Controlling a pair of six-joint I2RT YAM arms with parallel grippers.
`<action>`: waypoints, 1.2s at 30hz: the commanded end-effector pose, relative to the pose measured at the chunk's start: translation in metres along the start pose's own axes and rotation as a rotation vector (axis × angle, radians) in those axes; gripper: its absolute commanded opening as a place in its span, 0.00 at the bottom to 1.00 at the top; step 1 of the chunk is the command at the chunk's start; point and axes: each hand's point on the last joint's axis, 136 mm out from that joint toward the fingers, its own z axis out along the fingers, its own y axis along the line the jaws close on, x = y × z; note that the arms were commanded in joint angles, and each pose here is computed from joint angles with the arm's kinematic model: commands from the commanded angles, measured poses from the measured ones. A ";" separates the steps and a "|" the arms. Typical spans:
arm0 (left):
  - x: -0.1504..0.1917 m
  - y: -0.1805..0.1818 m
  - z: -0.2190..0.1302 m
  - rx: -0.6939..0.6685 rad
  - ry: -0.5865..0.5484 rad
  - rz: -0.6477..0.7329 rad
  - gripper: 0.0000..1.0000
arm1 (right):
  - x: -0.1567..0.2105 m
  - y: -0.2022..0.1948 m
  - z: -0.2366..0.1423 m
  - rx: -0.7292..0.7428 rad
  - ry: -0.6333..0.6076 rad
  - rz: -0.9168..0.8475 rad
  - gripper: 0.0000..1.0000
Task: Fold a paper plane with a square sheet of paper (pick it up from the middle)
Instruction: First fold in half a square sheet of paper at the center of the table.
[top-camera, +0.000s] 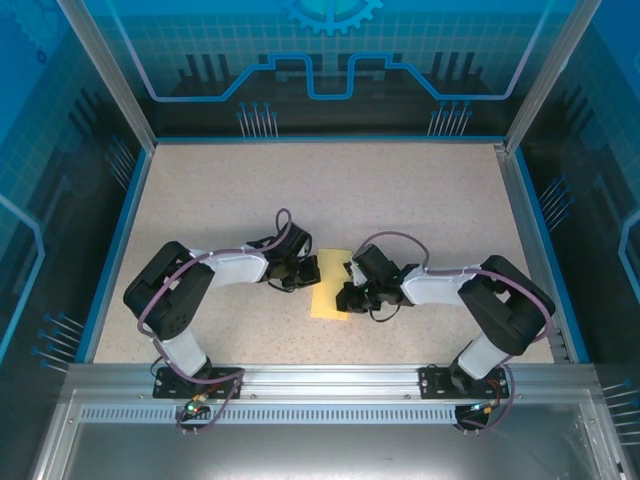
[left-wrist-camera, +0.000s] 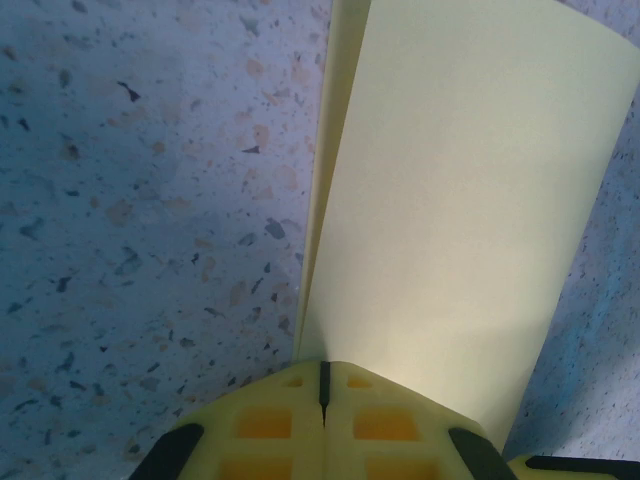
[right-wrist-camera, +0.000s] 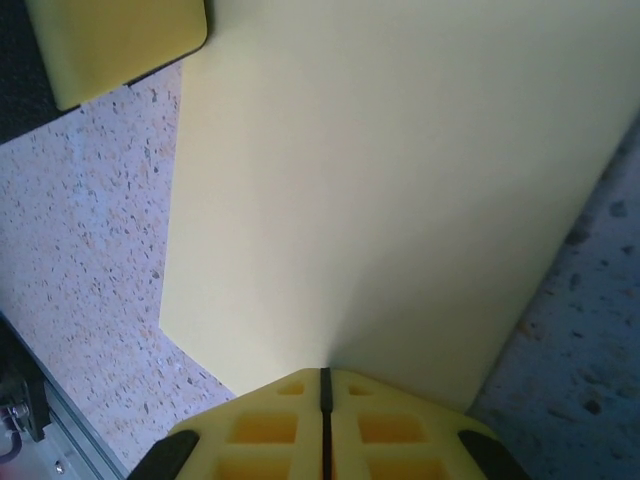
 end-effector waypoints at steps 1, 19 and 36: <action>0.038 0.060 0.006 -0.219 0.100 -0.062 0.00 | 0.039 -0.022 0.001 0.051 0.109 0.039 0.08; 0.036 0.057 0.003 -0.211 0.099 -0.037 0.00 | -0.018 0.019 -0.059 0.014 -0.140 -0.084 0.09; 0.017 0.007 -0.023 -0.085 0.050 0.044 0.03 | -0.111 -0.016 -0.019 0.245 -0.199 -0.038 0.08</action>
